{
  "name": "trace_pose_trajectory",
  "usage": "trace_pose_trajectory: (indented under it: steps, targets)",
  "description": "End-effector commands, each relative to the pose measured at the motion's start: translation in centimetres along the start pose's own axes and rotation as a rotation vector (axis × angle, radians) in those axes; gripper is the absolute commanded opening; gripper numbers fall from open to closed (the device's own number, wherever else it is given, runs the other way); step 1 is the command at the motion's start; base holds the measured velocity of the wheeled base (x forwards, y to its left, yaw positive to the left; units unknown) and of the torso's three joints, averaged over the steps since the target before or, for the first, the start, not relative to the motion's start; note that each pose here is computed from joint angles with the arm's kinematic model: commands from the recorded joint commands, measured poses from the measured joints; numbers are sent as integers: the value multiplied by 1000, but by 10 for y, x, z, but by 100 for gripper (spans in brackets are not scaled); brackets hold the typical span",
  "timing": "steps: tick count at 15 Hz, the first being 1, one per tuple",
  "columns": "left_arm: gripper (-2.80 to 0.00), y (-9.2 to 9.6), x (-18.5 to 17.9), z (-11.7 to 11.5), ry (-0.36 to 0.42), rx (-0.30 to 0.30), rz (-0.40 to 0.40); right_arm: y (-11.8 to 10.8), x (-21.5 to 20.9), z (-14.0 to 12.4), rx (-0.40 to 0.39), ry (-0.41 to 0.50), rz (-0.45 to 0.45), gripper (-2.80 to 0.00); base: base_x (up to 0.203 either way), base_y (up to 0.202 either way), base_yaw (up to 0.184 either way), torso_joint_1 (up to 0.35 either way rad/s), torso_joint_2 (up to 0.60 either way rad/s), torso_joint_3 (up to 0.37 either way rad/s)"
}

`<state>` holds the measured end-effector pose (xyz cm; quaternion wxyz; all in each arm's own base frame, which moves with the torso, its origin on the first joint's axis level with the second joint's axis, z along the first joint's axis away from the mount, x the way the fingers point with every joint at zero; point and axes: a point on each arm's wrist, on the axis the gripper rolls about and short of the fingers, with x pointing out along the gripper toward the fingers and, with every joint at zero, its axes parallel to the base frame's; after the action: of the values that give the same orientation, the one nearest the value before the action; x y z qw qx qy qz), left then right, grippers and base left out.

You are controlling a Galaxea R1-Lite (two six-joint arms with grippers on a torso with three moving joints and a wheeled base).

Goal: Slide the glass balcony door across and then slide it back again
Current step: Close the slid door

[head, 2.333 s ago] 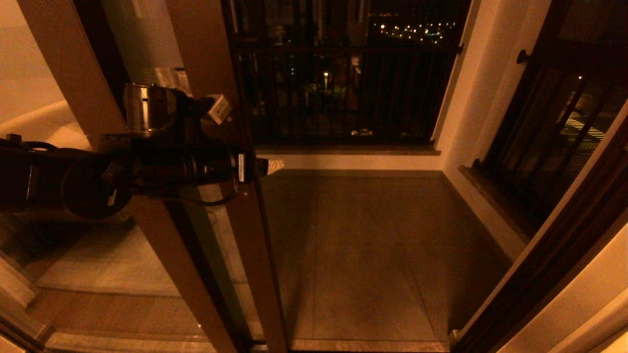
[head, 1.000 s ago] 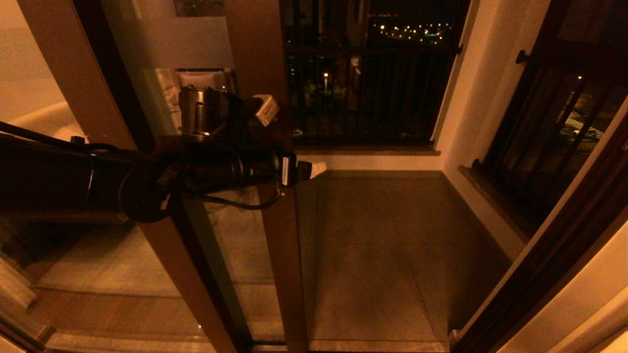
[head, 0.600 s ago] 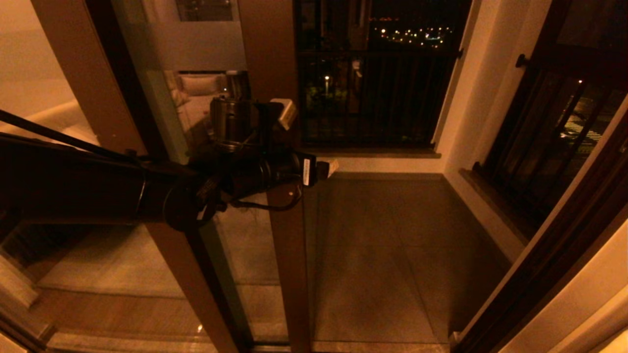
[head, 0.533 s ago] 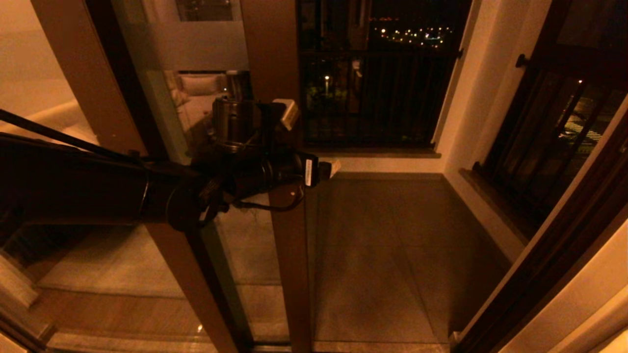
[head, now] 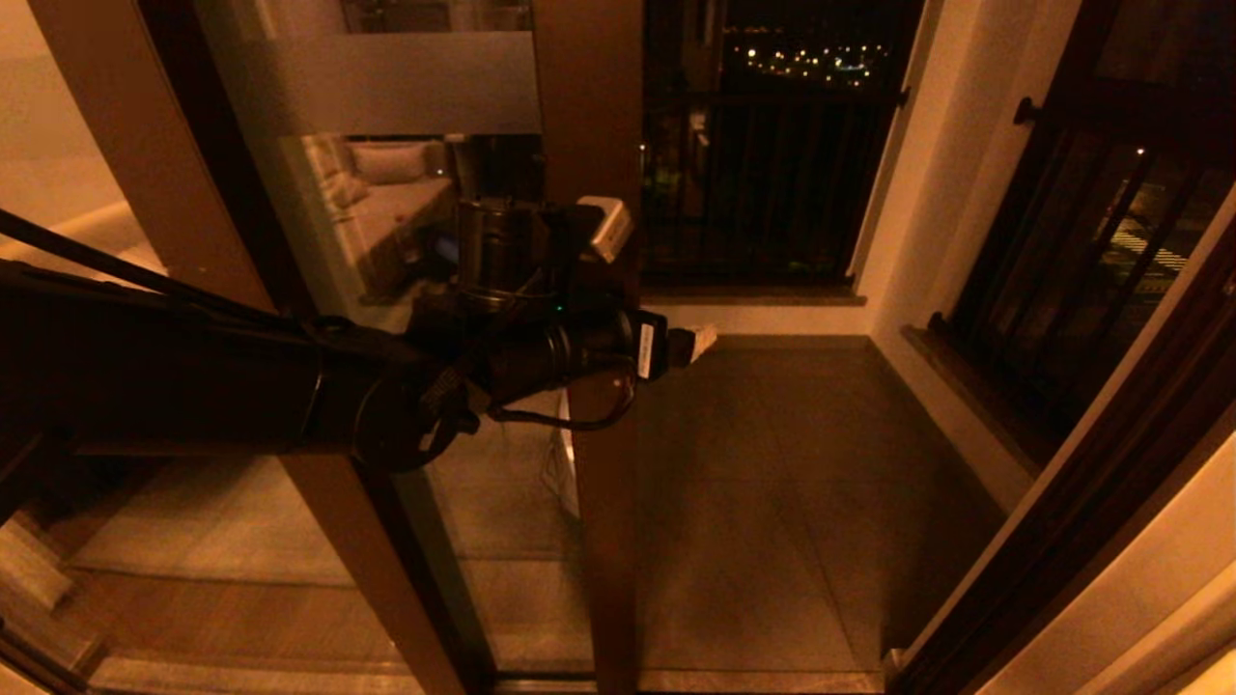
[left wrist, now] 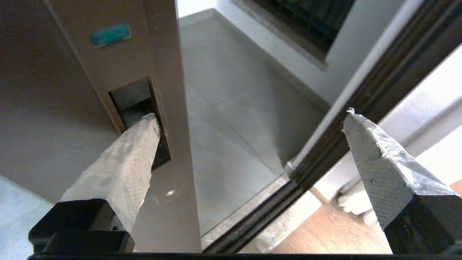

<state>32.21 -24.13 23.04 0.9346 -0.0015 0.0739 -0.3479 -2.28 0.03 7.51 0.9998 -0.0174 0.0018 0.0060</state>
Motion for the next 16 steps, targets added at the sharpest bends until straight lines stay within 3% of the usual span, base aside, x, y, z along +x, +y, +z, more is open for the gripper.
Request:
trace_pose_trajectory:
  steps: [1,8,16]
  targets:
    - [0,-3,-4,4,5,-3,4,0,0,0,-1,1,0,-280,0,0,0,0,0,0]
    - [0,-20,-1,7,17,1,-38,0,0,0,-1,1,0,-280,0,0,0,0,0,0]
    - [0,-22,12,-1,37,1,-42,0,0,0,-1,1,0,-280,0,0,0,0,0,0]
